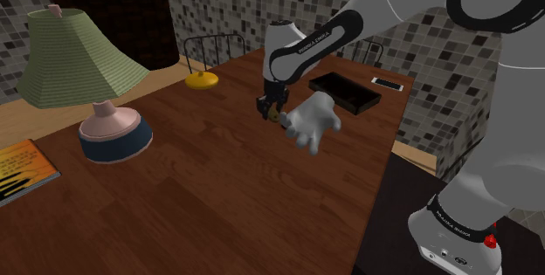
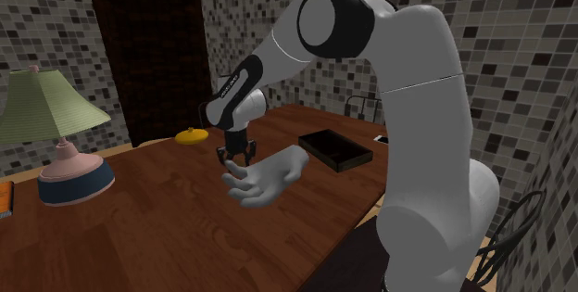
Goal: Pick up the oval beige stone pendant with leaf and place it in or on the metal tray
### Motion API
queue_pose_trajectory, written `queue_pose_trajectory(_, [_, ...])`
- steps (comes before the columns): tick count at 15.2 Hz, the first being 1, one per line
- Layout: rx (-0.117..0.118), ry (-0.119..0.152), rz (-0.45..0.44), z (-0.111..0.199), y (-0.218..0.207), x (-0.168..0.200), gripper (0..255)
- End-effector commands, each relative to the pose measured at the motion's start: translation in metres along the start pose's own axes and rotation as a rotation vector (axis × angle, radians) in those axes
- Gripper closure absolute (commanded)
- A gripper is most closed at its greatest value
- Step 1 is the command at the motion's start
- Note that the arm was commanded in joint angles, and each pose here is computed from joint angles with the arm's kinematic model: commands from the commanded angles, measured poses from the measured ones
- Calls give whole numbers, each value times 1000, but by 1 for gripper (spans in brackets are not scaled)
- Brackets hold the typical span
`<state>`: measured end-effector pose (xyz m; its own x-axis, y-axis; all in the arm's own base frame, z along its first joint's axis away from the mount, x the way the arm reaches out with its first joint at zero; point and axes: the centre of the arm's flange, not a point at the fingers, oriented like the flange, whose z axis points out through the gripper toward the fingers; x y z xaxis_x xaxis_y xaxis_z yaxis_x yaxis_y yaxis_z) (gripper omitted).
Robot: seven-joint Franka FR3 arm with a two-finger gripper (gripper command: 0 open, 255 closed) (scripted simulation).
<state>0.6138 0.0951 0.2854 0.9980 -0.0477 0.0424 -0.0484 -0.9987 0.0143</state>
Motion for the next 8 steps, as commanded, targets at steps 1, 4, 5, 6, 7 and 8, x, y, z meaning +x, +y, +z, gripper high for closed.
queue_pose_trajectory(1, [0, 0, 0, -11, 0, 0, 255])
queue_pose_trajectory(4, [0, 0, 0, -26, 0, 1, 255])
queue_pose_trajectory(5, [0, 0, 0, -32, 0, 1, 255])
queue_pose_trajectory(6, [0, 0, 0, -37, 0, 1, 255])
queue_pose_trajectory(7, [0, 0, 0, -42, 0, 2, 255])
queue_pose_trajectory(8, [0, 0, 0, -47, 0, 2, 255])
